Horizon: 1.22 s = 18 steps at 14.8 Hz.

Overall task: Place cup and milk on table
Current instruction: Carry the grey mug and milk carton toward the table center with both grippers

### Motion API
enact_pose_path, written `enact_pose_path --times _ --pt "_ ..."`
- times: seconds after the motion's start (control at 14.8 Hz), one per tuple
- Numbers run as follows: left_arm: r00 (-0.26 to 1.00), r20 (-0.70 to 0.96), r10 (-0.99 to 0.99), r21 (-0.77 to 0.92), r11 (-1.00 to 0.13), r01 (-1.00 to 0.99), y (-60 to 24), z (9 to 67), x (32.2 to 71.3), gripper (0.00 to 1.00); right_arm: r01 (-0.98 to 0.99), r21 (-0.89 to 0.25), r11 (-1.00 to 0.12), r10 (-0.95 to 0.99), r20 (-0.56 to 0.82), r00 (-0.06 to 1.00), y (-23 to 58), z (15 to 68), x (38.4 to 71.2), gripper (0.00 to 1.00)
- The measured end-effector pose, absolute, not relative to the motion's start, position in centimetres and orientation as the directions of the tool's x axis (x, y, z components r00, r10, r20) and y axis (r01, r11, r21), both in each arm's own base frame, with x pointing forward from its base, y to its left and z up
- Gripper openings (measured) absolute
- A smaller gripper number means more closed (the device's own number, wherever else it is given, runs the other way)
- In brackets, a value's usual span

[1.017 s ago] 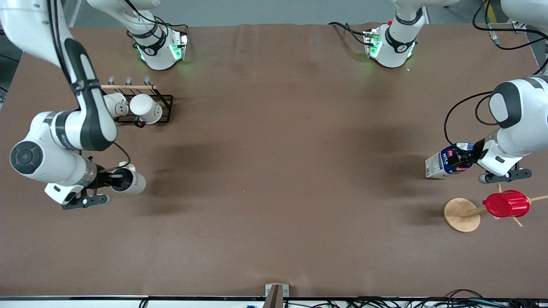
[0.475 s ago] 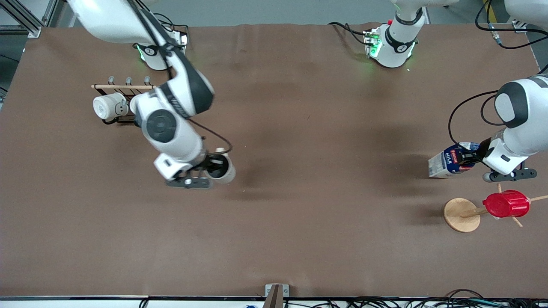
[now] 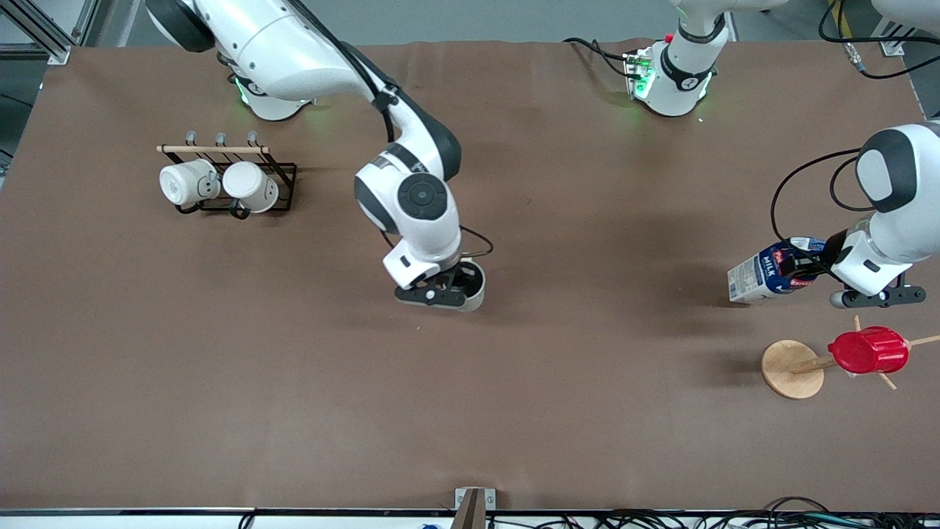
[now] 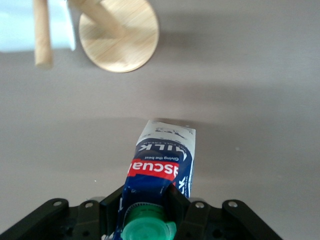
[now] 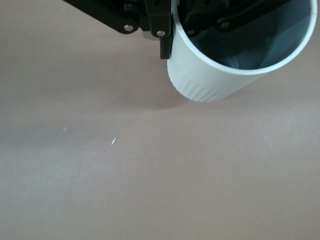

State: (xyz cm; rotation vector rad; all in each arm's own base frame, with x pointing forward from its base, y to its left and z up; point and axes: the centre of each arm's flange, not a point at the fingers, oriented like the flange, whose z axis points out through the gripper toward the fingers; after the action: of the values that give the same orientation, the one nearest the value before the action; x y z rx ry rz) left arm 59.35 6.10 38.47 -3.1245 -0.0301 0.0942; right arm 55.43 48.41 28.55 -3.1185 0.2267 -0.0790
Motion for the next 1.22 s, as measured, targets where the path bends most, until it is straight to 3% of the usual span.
enact_pose_path --times 0.47,0.68,1.02,1.22 --pt "0.998 -0.04 -0.056 0.017 -0.998 -0.056 -8.1 42.0 60.9 0.28 -0.132 0.012 -0.991 -0.131 0.06 0.99 50.6 24.7 53.5 0.04" --pt "0.999 -0.042 -0.035 -0.032 -0.999 -0.036 -15.2 41.1 60.8 0.28 -0.118 0.024 -0.993 -0.116 0.063 0.991 51.0 24.1 52.9 0.11" --pt "0.995 -0.096 0.039 -0.01 -0.999 0.038 -25.3 38.8 59.2 0.28 -0.156 0.024 -0.987 -0.153 0.099 0.983 51.2 25.6 53.1 0.56" --pt "0.992 -0.108 0.072 -0.019 -0.997 0.071 -29.9 37.4 58.1 0.28 -0.242 0.043 -0.969 -0.234 0.134 0.963 47.9 33.1 55.8 0.88"
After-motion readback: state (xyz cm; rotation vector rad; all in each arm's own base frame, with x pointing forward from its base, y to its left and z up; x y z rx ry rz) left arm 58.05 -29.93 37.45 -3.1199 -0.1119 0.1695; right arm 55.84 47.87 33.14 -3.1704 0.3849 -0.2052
